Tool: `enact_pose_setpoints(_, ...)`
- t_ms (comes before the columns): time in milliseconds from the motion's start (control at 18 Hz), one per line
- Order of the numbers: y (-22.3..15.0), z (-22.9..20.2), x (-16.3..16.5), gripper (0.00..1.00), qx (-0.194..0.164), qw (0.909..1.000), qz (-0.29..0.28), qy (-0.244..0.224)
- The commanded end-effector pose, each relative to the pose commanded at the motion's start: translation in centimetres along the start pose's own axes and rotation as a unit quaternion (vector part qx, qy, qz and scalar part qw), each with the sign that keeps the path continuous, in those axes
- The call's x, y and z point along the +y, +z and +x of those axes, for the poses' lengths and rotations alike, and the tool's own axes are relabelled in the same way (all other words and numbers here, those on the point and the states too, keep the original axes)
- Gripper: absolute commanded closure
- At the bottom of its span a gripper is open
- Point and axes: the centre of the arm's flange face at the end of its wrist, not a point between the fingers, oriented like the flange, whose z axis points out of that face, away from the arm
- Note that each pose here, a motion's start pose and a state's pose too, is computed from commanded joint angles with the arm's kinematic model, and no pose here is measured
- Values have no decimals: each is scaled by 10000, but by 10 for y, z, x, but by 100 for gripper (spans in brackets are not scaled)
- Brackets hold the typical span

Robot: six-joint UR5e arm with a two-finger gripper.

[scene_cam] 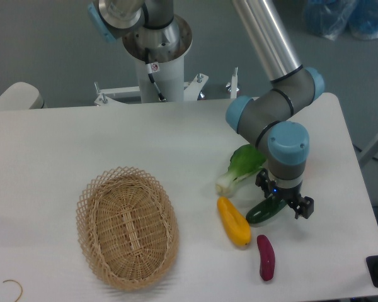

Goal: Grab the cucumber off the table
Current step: 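Close the gripper around the middle of the green cucumber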

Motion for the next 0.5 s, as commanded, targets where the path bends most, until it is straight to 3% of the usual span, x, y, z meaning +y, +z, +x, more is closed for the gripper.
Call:
enact_pose_setpoints(278, 2, 3, -1, 4, 23, 10000, -2, 9)
enact_pose_setpoints(389, 1, 1, -1, 51, 15, 10000, -1, 32)
enact_pose_setpoints(500, -1, -1, -1, 74, 0, 10000, 1, 46)
